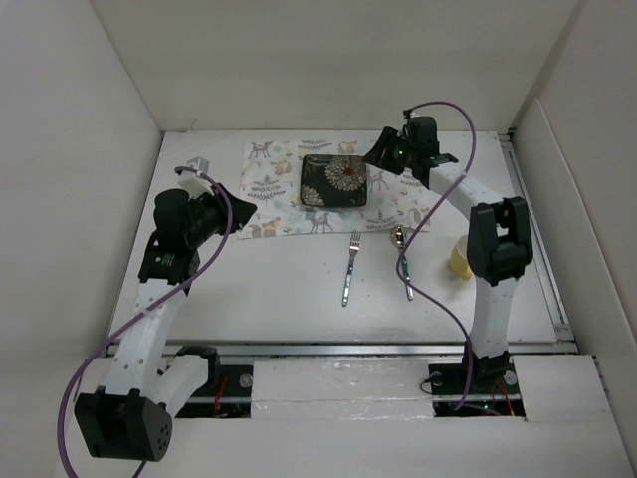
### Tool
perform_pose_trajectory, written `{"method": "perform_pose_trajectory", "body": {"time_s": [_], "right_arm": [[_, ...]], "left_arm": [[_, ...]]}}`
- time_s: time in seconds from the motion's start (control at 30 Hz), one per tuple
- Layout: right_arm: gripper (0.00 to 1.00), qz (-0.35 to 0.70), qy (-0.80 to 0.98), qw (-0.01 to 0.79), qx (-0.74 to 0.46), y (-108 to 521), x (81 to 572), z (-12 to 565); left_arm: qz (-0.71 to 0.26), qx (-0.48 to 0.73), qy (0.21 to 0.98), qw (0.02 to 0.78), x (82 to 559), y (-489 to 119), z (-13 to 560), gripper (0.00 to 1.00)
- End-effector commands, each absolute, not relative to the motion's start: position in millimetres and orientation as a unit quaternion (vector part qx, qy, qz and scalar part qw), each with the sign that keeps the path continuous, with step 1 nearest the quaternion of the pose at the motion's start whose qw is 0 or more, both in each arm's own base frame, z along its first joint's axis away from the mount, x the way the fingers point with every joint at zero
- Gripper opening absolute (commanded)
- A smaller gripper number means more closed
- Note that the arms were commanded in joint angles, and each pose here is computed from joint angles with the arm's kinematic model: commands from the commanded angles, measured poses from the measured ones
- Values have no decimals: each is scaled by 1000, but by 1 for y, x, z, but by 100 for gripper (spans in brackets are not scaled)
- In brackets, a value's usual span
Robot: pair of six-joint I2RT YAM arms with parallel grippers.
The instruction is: Set the dinner table for one person
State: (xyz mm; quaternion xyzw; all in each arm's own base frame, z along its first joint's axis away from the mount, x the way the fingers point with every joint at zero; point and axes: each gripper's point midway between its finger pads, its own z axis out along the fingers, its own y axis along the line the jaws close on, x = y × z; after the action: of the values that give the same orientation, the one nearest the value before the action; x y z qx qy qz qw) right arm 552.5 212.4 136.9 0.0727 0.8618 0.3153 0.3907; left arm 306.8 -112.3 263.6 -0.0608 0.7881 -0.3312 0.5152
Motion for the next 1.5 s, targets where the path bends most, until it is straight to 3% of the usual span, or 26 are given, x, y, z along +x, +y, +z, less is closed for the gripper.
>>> {"method": "perform_pose_trajectory", "body": {"time_s": [0.0,0.07,0.1,0.13,0.2,0.23,0.3,0.5,0.63,0.97,1.27,1.47], "right_arm": [[54,284,830,478,49,190,541,211],[19,283,809,513,47,185,521,242],[6,289,791,538,47,182,516,257],[0,285,802,523,49,182,499,235],[0,297,769,564,51,185,471,272],[0,288,782,551,55,183,454,247],[0,293,761,575,65,182,412,259],[0,288,720,626,87,157,357,290],[0,277,717,631,103,139,329,290],[3,193,763,595,163,86,278,213],[7,228,752,603,143,91,263,215],[9,229,751,604,137,94,264,222]], "left_arm": [[-339,-19,781,524,312,-129,284,18],[-303,-10,802,514,316,-143,274,18],[-289,-6,806,516,324,-149,280,18],[-276,-3,818,505,323,-154,274,20],[-264,13,826,497,326,-173,267,23],[-264,16,831,490,325,-178,263,26],[-264,25,849,457,322,-193,237,31],[-183,72,884,424,300,-238,196,33],[-155,88,895,409,276,-274,173,40],[-102,81,905,404,260,-313,85,42],[-82,107,909,395,273,-341,50,41],[-62,125,917,373,273,-344,17,34]]}}
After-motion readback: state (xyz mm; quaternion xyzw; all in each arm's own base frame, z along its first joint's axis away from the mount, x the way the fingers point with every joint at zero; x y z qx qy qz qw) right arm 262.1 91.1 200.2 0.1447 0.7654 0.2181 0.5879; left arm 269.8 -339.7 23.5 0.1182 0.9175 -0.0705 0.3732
